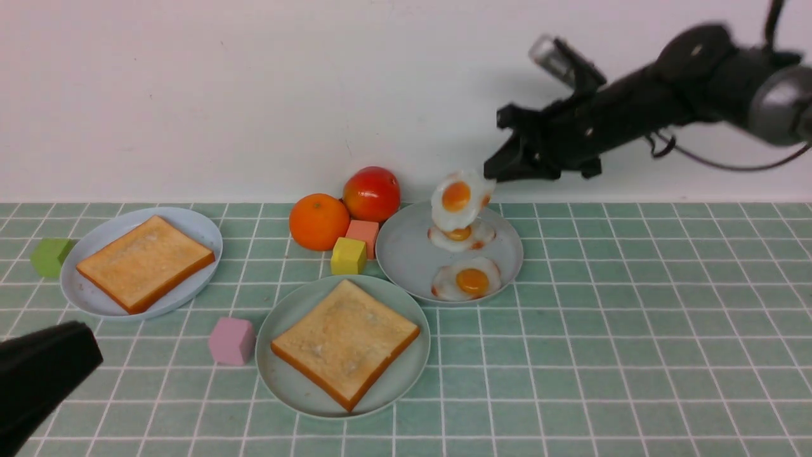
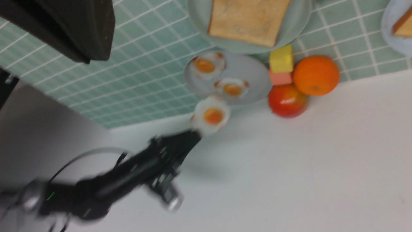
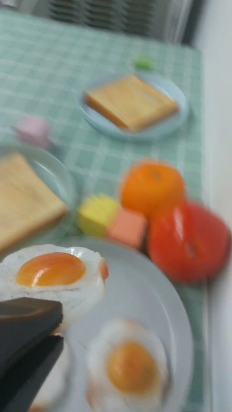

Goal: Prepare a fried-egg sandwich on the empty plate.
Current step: Use the right arm to place the fried egg on the slice of bread in the middle

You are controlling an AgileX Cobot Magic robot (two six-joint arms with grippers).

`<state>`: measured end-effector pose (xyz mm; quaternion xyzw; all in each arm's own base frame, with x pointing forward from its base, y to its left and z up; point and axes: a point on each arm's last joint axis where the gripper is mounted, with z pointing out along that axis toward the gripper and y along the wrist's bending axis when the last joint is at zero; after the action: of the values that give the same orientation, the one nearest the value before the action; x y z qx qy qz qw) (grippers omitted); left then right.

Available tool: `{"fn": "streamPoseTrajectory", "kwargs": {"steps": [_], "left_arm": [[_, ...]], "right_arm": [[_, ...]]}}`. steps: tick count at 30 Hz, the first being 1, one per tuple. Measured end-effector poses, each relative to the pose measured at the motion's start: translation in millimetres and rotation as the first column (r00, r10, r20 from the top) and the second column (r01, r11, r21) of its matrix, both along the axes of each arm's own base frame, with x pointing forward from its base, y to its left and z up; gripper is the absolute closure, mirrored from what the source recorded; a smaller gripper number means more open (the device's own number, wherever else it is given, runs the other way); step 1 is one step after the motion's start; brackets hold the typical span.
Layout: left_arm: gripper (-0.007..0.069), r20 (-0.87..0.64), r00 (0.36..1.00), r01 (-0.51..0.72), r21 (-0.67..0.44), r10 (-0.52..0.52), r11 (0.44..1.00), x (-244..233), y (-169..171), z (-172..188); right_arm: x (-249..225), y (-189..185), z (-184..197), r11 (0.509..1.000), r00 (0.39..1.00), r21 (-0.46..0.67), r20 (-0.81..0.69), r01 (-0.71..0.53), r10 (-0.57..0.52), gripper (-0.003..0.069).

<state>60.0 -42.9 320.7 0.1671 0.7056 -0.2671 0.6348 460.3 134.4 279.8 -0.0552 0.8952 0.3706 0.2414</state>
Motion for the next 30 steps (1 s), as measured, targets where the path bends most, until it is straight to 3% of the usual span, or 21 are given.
{"fn": "streamPoseTrajectory", "kwargs": {"steps": [5, 11, 16, 24, 27, 30], "left_arm": [[0.0629, -0.012, 1.000, -0.019, 0.066, 0.020, 0.998, 0.9, 1.9, -4.4], [0.0627, -0.026, 0.999, -0.028, 0.097, 0.031, 0.995, 1.3, 3.0, -7.1], [0.0623, -0.027, 0.999, -0.029, 0.100, 0.032, 0.995, 1.3, 3.1, -7.4], [0.0622, -0.044, 0.998, -0.032, 0.113, 0.037, 0.993, 1.4, 3.6, -9.3], [0.0621, -0.045, 0.998, -0.032, 0.114, 0.037, 0.993, 1.4, 3.6, -9.4], [0.0619, -0.046, 0.998, -0.032, 0.114, 0.037, 0.993, 1.4, 3.7, -9.5]], "right_arm": [[-40.4, 30.3, 9.8, 0.988, 0.987, -0.009, -0.046, -0.156, 0.155, 0.0605], [-84.3, 93.6, -37.7, 0.958, 0.949, 0.086, -0.138, -0.274, 0.284, 0.0605], [-76.3, 109.3, -69.2, 0.963, 0.961, 0.190, -0.163, -0.190, 0.222, 0.0605], [-61.3, 110.9, -103.3, 0.978, 0.974, 0.195, -0.195, -0.077, 0.115, 0.0603], [-59.9, 110.3, -107.1, 0.981, 0.974, 0.185, -0.208, -0.056, 0.095, 0.0580], [-59.9, 108.9, -109.1, 0.986, 0.972, 0.162, -0.219, -0.047, 0.083, 0.0502]]}}
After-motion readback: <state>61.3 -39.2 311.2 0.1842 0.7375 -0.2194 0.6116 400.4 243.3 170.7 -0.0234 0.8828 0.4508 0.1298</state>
